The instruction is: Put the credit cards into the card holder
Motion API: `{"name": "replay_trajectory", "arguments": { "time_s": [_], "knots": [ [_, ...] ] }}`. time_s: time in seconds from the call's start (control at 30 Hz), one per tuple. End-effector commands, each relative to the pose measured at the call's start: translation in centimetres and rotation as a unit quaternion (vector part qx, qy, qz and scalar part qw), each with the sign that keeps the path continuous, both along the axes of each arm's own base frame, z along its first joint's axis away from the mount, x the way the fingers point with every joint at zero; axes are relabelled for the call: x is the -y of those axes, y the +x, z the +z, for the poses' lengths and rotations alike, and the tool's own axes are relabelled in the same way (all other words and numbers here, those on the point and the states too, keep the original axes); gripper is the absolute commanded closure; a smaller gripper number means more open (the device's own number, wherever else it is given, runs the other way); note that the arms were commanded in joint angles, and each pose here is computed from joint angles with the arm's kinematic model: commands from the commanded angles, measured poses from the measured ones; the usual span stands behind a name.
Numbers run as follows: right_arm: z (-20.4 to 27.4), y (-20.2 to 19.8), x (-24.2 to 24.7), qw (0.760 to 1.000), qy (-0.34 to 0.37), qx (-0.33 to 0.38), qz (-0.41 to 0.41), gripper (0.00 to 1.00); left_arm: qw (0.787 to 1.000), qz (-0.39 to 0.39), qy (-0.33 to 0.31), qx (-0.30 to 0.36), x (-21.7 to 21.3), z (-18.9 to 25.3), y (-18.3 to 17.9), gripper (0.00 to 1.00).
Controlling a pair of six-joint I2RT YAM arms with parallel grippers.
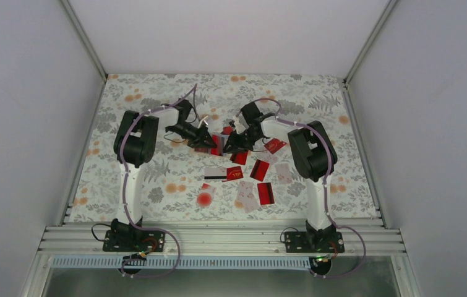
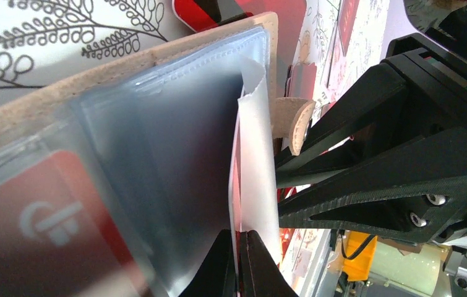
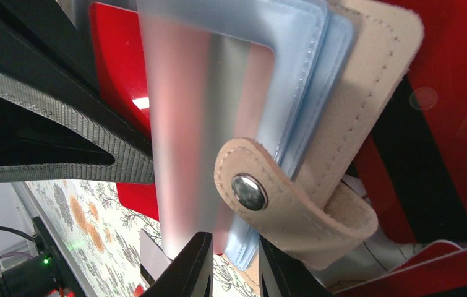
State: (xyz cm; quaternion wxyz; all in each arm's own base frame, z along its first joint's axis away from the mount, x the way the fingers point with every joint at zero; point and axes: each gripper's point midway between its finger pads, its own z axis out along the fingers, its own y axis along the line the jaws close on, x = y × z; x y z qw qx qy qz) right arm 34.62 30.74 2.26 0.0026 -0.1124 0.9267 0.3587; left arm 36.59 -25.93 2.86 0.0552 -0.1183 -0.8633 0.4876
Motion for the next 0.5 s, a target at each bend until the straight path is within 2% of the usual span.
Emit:
{"name": "replay_trajectory", "arguments": {
  "time_s": [0.0,0.47],
  "knots": [
    [-2.8,0.3,0.8,0.999,-0.031,0.008,-0.002,0.8,1.0,-0.003,0.025,-0.009,0.2,-2.4,-0.1,0.98],
    [-2.7,0.1,1.0,0.999,-0.031,0.009,-0.003,0.8,0.999,0.023,0.046,0.017,-0.5,-1.6,1.0,0.97]
  ]
}}
